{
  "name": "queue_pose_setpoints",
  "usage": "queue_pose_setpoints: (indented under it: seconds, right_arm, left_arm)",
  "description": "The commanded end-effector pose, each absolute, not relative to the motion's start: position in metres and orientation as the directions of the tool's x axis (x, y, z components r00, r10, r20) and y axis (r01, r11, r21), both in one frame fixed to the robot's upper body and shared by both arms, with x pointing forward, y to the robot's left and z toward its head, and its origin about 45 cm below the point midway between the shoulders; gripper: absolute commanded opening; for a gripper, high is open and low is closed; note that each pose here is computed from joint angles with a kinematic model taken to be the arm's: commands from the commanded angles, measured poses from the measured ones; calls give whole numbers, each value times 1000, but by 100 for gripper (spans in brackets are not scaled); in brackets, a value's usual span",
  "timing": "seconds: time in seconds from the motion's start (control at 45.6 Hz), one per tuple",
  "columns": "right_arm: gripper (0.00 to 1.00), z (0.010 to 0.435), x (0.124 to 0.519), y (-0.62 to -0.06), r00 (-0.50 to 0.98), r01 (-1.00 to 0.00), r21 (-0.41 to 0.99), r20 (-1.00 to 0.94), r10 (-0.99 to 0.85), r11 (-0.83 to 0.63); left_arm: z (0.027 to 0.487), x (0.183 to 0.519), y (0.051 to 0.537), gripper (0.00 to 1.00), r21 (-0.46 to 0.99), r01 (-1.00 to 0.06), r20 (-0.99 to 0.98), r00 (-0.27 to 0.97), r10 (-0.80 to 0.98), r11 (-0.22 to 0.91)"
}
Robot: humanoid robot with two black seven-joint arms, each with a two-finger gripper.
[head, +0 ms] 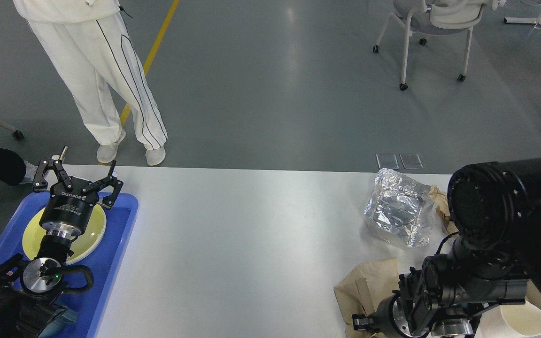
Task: Tidy desktop
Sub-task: 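Close the right gripper on the crumpled brown paper, then lift the brown paper into the white bin and release it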
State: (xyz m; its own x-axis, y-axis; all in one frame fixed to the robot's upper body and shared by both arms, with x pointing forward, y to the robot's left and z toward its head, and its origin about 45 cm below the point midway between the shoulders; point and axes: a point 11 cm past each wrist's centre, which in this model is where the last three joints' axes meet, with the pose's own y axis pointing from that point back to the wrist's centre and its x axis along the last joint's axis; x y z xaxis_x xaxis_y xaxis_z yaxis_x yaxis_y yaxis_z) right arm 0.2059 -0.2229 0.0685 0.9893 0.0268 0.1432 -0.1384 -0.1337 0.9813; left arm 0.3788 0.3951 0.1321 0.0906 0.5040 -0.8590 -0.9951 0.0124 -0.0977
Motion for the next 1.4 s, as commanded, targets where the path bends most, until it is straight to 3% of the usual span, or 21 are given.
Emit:
queue_pose_setpoints:
  seconds: [0.0, 0.241, 0.548, 0.636, 0.789, 1.009, 1.381]
  right_arm:
    - [0, 88, 207, -222, 989, -132, 983, 139, 45, -128]
    - [0, 160, 249, -207, 977, -166, 969, 187, 101, -183]
    - [0, 286, 308, -217, 994, -103, 959, 89, -63, -266]
    - [0, 307, 331, -228, 987, -151, 950, 127, -102, -272]
    - [0, 331, 385, -281, 937, -333, 929, 306, -166, -163]
    - [0, 286, 423, -374, 868, -436, 898, 403, -289, -56]
    - [0, 173, 403, -526, 641, -644, 722, 690, -337, 254]
  left_arm:
    - [132, 379, 395, 97, -97, -995, -858, 91, 505, 13]
    - [132, 379, 395, 97, -98, -995, -859, 90, 504, 12]
    - [132, 379, 395, 97, -98, -995, -859, 90, 504, 12]
    - [132, 379, 395, 97, -98, -995, -859, 90, 504, 12]
    - [132, 379, 395, 97, -97, -995, -858, 91, 505, 13]
    - [132, 379, 395, 97, -98, -995, -859, 90, 504, 12]
    - [132, 379, 395, 97, -98, -995, -859, 90, 504, 12]
